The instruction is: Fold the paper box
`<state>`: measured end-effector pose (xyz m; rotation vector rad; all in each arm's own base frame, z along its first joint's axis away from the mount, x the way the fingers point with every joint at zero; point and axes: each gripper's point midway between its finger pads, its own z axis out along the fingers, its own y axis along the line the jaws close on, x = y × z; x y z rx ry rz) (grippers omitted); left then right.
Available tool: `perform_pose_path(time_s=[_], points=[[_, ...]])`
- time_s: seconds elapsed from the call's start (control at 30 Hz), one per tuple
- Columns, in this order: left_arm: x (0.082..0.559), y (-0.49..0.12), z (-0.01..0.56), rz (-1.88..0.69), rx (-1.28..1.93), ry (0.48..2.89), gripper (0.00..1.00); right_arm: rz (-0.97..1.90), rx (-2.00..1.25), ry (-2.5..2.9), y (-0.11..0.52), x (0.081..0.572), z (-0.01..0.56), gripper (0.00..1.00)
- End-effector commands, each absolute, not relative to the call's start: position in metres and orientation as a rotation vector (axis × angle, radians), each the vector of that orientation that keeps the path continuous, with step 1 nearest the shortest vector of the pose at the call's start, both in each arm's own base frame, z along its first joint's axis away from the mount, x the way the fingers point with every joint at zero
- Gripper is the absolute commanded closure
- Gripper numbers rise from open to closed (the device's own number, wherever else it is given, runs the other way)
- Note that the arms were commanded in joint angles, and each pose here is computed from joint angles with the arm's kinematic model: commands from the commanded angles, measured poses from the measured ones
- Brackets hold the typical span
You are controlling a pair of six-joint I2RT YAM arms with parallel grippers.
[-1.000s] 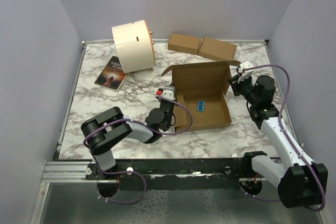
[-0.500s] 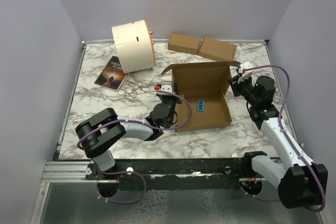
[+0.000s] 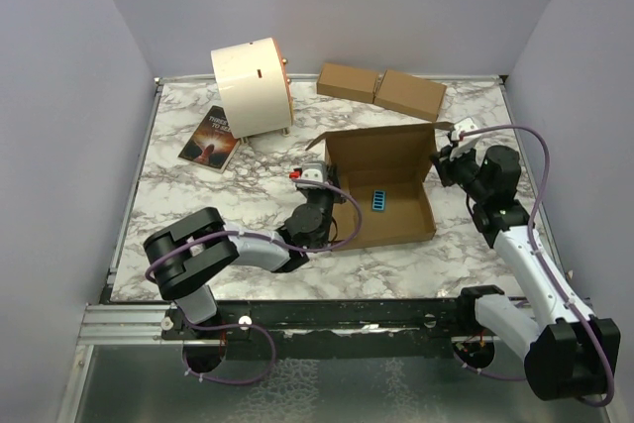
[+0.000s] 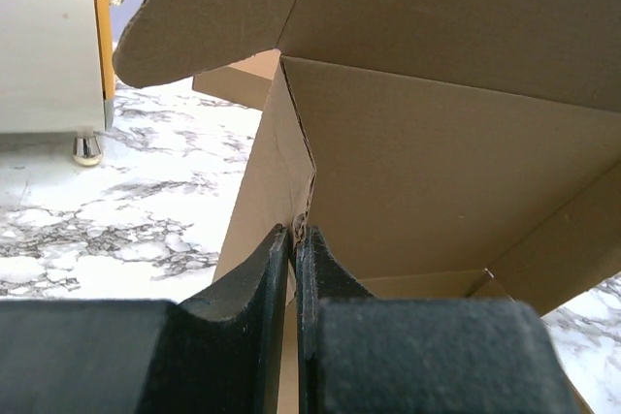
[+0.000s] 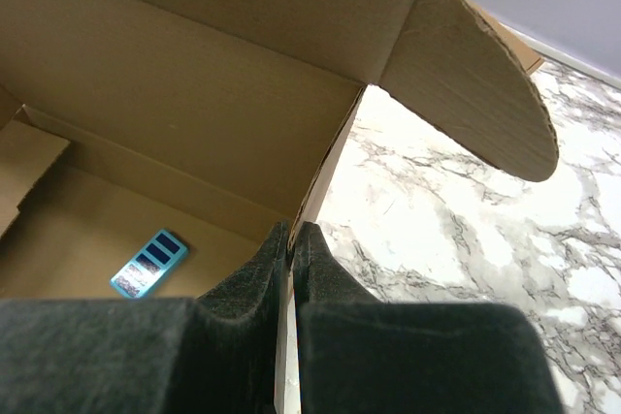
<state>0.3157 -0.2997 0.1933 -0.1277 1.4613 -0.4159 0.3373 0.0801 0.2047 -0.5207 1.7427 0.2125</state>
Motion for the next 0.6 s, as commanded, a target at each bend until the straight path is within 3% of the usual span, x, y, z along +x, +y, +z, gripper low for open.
perform_pose_path(time_s=[0.0,0.57], points=[[0.294,-0.315,0.15,-0.399,0.005,1.562,0.92,0.424,-0.605,1.939,0.105,0.292,0.148,0.99],[0.282,-0.313,0.135,-0.399,0.008,1.574,0.92,0.372,-0.712,1.925,0.101,0.283,0.132,0.99]])
